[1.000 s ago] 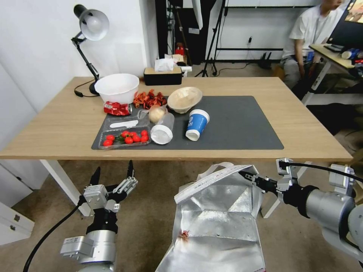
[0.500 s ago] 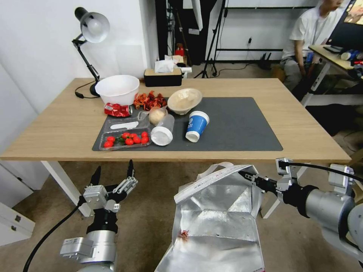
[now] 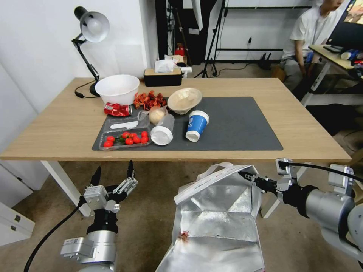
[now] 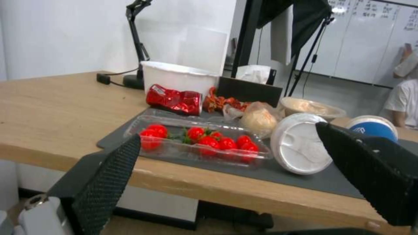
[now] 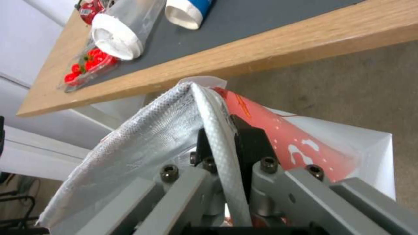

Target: Pick up the food delivery bag from the floor and place it on the table.

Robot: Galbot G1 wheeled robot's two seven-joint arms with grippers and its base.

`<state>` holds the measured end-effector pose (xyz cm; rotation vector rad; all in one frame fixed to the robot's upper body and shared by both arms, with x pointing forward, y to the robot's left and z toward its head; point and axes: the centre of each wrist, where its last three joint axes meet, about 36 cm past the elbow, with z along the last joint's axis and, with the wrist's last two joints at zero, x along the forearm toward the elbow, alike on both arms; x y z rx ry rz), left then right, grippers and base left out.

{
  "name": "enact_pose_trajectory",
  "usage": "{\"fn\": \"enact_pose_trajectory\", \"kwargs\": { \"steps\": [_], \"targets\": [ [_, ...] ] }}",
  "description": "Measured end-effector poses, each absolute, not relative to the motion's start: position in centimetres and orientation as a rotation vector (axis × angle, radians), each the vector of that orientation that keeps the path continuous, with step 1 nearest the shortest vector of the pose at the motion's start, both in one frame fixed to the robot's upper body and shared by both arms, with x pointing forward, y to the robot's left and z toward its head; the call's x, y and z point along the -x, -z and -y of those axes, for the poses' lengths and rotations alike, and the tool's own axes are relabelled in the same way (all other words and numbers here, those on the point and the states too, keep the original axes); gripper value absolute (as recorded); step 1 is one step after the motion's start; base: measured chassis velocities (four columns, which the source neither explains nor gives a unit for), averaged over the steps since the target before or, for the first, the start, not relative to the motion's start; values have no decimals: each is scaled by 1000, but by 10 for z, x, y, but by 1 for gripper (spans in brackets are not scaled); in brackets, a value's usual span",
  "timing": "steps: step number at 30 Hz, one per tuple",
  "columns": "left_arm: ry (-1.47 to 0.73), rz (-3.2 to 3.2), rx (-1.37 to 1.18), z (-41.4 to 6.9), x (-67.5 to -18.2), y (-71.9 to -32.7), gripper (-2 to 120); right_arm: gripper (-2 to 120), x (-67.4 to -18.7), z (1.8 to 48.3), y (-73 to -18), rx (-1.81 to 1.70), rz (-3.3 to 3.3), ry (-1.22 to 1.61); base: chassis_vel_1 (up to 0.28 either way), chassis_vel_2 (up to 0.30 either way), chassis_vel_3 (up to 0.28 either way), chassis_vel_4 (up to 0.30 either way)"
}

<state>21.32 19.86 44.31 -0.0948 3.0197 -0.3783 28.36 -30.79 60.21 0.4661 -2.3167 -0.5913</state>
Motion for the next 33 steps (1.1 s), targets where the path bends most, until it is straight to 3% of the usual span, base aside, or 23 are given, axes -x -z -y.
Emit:
{"fn": "enact_pose_trajectory", "kwargs": {
  "steps": [13, 33],
  "targets": [
    [369, -3006, 112, -199, -214, -446, 100, 0, -288, 315, -618, -458, 2320, 598, 0, 0, 0, 0],
    [345, -2993, 142, -202, -210, -450, 100, 0, -292, 314, -629, -921, 2348, 720, 0, 0, 0, 0]
  ]
}}
